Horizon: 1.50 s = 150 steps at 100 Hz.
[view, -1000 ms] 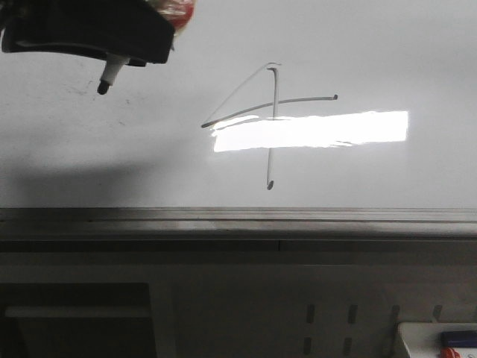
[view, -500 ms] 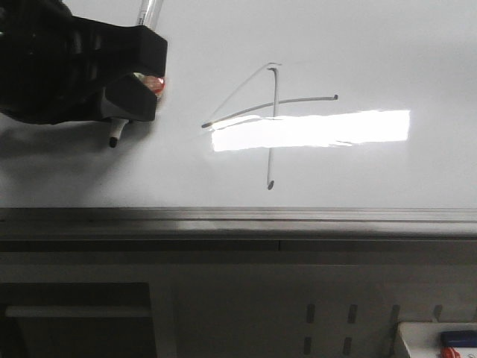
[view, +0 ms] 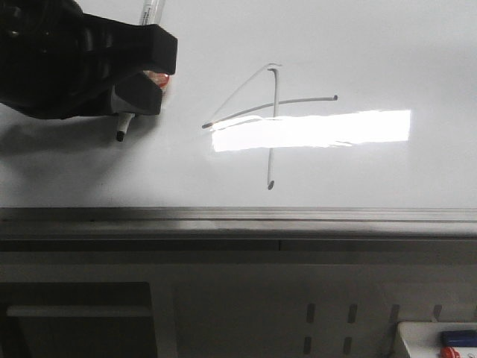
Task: Write number 4 on whiteboard
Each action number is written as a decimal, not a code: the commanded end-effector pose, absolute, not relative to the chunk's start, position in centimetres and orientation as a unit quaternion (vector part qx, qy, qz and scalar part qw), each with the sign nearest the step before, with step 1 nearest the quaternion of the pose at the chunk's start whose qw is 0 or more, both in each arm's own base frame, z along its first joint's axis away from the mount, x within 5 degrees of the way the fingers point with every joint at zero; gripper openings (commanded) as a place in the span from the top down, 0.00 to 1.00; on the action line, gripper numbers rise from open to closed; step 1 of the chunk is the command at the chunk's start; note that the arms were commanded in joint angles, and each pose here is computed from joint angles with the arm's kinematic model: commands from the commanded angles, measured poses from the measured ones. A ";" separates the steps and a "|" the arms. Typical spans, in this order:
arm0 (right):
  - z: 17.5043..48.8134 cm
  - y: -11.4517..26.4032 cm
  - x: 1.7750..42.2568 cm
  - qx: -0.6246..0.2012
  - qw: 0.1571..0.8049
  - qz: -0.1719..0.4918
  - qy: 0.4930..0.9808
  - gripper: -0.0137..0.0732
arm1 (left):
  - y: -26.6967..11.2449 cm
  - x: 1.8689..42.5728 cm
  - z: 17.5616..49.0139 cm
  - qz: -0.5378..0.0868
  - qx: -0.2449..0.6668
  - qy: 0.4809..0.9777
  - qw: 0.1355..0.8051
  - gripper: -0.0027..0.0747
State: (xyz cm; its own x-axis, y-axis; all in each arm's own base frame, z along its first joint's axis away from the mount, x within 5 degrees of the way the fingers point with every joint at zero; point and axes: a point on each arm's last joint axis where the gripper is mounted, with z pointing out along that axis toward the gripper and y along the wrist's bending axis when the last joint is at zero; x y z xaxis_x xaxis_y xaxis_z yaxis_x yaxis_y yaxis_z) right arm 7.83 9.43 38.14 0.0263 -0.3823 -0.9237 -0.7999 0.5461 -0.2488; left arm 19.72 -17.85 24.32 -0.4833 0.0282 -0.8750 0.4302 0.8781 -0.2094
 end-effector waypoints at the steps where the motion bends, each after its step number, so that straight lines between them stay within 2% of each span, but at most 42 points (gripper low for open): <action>1: 39.7 9.4 7.9 -0.416 0.607 0.197 0.648 0.91 | -17.6 20.5 25.2 -0.196 0.108 0.824 0.520 0.86; 9: 39.7 9.4 7.9 -0.415 0.606 0.200 0.649 0.91 | -17.6 20.5 25.2 -0.196 0.107 0.824 0.520 0.71; 16: 39.7 9.4 7.9 -0.414 0.605 0.201 0.649 0.91 | -17.6 20.5 25.2 -0.196 0.107 0.824 0.520 0.63; 41: 39.6 9.5 7.9 -0.412 0.603 0.207 0.651 0.91 | -17.6 20.5 25.2 -0.196 0.107 0.824 0.520 0.60; 46: 39.6 9.5 7.9 -0.412 0.603 0.207 0.651 0.91 | -17.6 20.5 25.2 -0.196 0.107 0.824 0.520 0.53; 58: 39.7 9.5 7.8 -0.411 0.602 0.210 0.652 0.91 | -17.6 20.5 25.2 -0.197 0.107 0.824 0.521 0.30; 63: 39.7 9.5 7.8 -0.410 0.603 0.210 0.651 0.91 | -17.6 20.4 25.4 -0.198 0.106 0.822 0.523 0.25; 69: 39.7 9.5 7.8 -0.409 0.604 0.211 0.650 0.91 | -17.4 20.2 26.0 -0.205 0.105 0.818 0.528 0.24; 83: 40.0 9.3 7.7 -0.405 0.614 0.213 0.643 0.91 | -16.4 19.0 28.5 -0.234 0.102 0.793 0.554 0.28; 95: 40.4 8.6 7.3 -0.404 0.632 0.202 0.630 0.91 | -14.9 17.1 31.6 -0.263 0.118 0.756 0.588 0.37; 108: 40.6 7.7 6.8 -0.412 0.650 0.173 0.615 0.91 | -12.6 14.1 34.5 -0.284 0.162 0.707 0.628 0.59; 127: 39.7 6.1 5.6 -0.387 0.659 0.181 0.619 0.90 | -9.1 9.4 35.1 -0.313 0.203 0.653 0.659 0.99; 150: 35.9 3.4 4.8 -0.330 0.675 0.154 0.642 0.89 | -5.9 6.1 32.5 -0.334 0.201 0.620 0.681 0.99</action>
State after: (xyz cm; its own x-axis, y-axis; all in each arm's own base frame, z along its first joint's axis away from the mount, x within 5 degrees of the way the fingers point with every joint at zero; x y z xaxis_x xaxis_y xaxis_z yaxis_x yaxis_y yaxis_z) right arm 4.99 4.15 35.62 0.0535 -0.2696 -0.9615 -0.6772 0.6978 -0.2334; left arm 6.72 -6.79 32.36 -0.0377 -0.1704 -0.9846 0.7113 0.6875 -0.1462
